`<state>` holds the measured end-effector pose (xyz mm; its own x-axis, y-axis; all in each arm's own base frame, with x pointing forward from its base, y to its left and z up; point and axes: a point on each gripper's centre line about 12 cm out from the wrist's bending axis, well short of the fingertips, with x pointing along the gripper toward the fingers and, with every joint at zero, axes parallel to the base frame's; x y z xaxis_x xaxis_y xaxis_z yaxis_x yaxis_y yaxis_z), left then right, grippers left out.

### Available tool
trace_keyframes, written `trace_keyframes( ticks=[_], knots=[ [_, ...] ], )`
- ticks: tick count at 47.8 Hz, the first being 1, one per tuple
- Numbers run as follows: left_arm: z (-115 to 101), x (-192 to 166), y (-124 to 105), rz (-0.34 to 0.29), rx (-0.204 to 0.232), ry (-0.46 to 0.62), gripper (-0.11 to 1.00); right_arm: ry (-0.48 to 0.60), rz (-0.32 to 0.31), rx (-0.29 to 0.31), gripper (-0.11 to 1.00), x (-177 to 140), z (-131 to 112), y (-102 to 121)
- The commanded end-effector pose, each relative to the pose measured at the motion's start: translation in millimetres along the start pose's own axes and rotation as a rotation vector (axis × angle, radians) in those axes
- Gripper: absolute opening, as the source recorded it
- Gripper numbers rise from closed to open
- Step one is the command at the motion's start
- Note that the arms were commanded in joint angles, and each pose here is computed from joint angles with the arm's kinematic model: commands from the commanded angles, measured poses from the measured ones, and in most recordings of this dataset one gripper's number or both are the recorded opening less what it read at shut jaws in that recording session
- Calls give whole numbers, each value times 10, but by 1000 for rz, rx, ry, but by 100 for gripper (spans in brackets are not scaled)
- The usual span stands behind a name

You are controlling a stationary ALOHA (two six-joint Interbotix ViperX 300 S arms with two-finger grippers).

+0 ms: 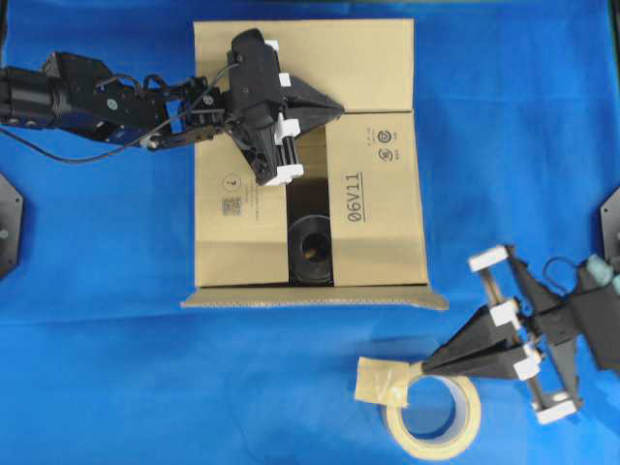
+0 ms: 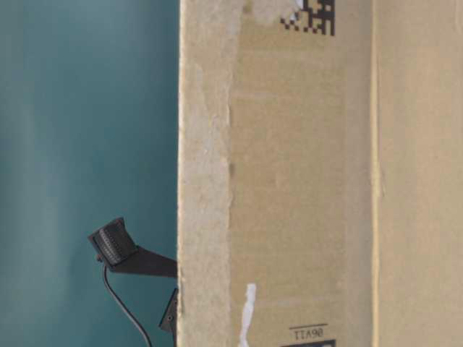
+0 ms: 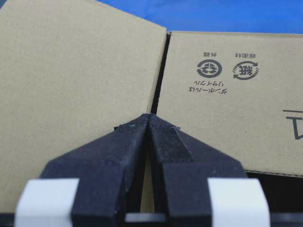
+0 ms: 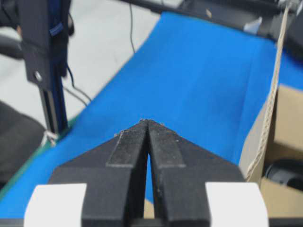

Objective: Close the cardboard box.
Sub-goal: 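Lift the front flap with the right gripper and fold it back over the box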

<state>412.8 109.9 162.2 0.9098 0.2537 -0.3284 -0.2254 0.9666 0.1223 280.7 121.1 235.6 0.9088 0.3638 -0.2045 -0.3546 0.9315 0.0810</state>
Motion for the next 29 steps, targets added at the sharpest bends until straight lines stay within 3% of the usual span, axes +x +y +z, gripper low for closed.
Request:
trace_keyframes(
  ticks=[1, 18, 29],
  knots=[
    [65, -13, -6, -1, 1, -19, 0, -17, -4, 3, 0, 62, -4, -4],
    [70, -18, -31, -6, -2, -21, 0, -18, -156, 42, 0, -4, 2, -482],
    [71, -19, -38, -8, -5, -21, 0, 32, -268, 100, 0, -60, -63, -810]
  ],
)
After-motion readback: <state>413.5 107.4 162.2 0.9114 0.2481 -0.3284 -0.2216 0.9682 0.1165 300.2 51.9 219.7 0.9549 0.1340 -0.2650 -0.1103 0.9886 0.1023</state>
